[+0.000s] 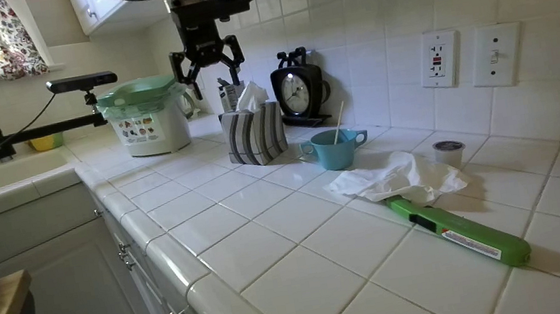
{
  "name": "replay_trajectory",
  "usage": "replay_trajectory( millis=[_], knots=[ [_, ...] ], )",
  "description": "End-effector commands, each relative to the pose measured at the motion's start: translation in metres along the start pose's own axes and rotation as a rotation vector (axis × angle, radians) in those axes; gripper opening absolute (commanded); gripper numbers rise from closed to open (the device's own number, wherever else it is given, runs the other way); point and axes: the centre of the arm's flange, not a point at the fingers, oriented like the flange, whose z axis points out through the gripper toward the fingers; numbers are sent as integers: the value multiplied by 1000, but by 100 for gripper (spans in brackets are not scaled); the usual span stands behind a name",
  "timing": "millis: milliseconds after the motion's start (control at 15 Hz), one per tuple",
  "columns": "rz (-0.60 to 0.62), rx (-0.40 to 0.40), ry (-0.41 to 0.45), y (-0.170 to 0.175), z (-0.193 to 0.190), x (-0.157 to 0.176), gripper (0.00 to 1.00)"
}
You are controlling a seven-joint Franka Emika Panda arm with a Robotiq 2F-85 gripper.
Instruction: Move the tissue box to the left
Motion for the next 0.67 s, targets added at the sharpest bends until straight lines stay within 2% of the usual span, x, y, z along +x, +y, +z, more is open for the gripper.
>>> replay_trajectory(
  millis=[0,333,600],
  knots=[
    [175,-10,-69,-29,-8,-4,100],
    [380,-70,-188,-53,-37,-36,100],
    [620,-32,-209,-80,-63,-70,100]
  ],
)
